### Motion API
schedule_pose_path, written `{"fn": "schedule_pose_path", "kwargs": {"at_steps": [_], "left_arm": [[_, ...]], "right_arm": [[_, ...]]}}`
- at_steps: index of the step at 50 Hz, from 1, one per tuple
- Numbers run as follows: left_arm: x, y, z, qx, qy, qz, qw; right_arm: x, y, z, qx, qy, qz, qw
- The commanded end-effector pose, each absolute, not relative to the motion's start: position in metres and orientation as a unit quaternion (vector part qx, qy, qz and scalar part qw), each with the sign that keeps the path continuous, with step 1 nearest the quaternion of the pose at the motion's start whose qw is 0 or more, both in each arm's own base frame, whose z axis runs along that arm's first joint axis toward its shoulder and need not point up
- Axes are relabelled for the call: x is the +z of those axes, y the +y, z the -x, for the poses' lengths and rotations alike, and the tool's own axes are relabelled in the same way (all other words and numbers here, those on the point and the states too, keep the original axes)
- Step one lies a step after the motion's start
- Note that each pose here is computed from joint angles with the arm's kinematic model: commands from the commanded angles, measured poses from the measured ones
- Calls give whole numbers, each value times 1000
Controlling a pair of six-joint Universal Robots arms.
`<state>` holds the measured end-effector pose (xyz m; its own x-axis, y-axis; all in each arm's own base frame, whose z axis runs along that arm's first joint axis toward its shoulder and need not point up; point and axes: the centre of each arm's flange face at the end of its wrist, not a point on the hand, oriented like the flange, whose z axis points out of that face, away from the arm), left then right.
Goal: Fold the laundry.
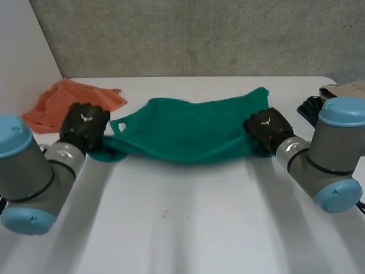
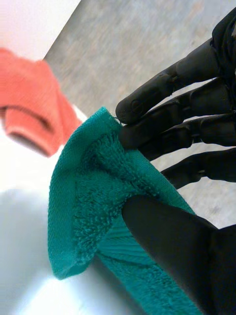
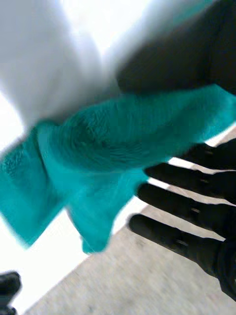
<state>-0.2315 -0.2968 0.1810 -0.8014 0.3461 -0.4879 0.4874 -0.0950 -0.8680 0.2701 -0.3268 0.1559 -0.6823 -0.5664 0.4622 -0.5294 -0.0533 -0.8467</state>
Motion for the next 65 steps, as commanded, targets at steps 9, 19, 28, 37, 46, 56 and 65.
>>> {"fn": "schedule_pose_path", "kwargs": {"at_steps": [9,19,28,37,46,56,65], "left_arm": [[208,-283,224,-690,655,-306,46],[224,-282,223,-704,647,-291,31],[220,-281,224,-700,651,-292,27],[221,-284,221,-701,650,-290,33],[218,-288,216,-698,652,-294,41],[226,-263,198,-639,677,-358,68],[213,-197,183,-459,732,-501,49]], "right_arm": [[193,-339,-232,-526,762,377,19],[204,-374,-214,-541,725,425,-44],[180,-397,-224,-537,706,456,-70],[147,-404,-239,-525,750,403,-5],[143,-413,-227,-520,778,351,-30],[212,-337,-176,-456,760,447,-125],[225,-262,-152,-377,730,552,-144]]}}
